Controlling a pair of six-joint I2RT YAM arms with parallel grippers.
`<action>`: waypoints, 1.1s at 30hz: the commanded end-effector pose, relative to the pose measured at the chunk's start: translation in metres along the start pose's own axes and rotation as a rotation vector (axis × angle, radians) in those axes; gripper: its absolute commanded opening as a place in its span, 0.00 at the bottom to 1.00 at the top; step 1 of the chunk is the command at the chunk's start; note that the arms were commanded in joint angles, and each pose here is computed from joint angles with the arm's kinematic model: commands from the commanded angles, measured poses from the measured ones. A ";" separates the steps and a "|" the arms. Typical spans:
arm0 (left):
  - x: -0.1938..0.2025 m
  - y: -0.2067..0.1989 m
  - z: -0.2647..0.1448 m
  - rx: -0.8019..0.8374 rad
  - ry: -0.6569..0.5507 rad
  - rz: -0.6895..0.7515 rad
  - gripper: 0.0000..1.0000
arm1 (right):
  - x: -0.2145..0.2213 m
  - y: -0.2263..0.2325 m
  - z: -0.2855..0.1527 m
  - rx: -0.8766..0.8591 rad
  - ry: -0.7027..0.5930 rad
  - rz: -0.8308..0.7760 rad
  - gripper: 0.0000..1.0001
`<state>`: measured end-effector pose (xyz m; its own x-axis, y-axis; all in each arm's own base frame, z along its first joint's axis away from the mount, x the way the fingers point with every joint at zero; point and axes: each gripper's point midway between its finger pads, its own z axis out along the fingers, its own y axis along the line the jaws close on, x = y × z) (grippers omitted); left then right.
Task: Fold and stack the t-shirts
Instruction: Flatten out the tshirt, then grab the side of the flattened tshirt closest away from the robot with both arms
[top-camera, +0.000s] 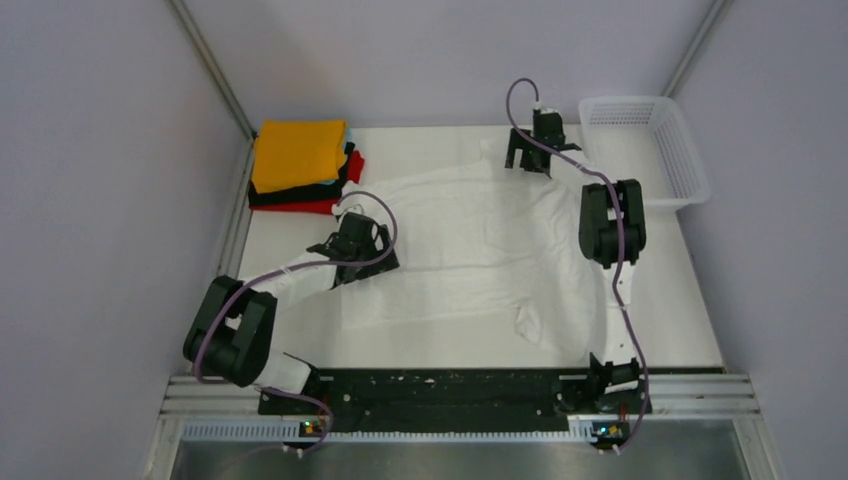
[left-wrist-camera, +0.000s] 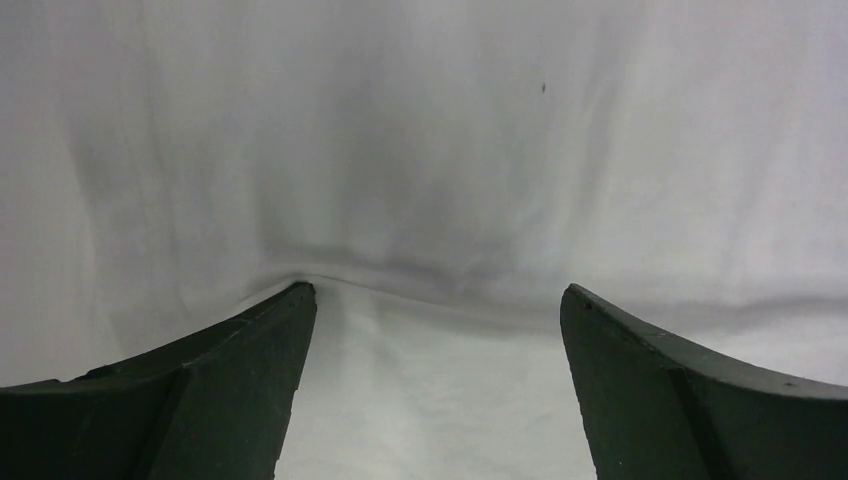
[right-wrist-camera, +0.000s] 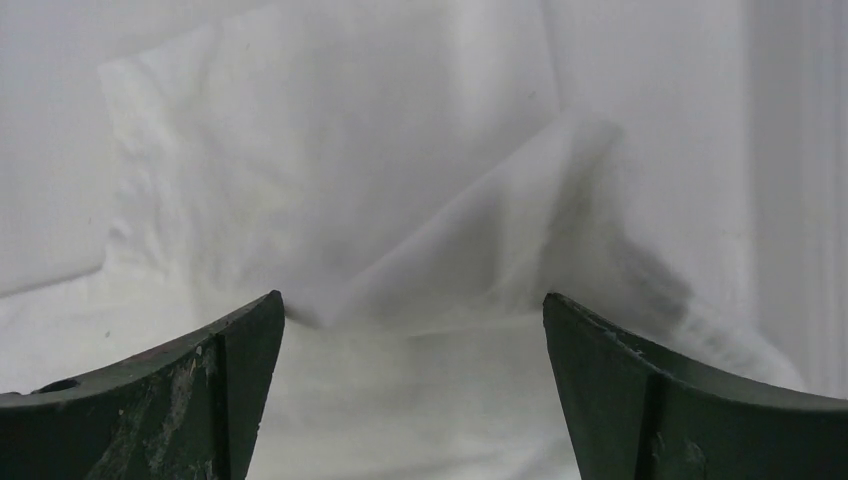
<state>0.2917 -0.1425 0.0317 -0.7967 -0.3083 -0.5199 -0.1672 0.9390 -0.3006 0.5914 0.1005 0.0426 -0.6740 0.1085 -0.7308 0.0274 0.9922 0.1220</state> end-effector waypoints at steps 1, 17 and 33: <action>-0.004 0.032 0.030 -0.116 0.042 -0.048 0.99 | -0.025 -0.043 0.018 0.102 -0.038 0.139 0.99; -0.056 -0.010 -0.004 -0.010 -0.030 -0.044 0.99 | -0.092 0.002 -0.045 -0.039 -0.099 -0.009 0.99; 0.036 0.077 -0.092 -0.221 -0.029 -0.318 0.99 | -0.054 0.004 -0.235 0.075 -0.333 0.136 0.99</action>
<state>0.2390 -0.0942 0.0906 -0.6904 -0.5190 -0.5040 -0.3801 0.8530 -0.3577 0.4881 0.1043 0.2307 -0.4830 0.1040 -0.8694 0.0694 0.9943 0.0804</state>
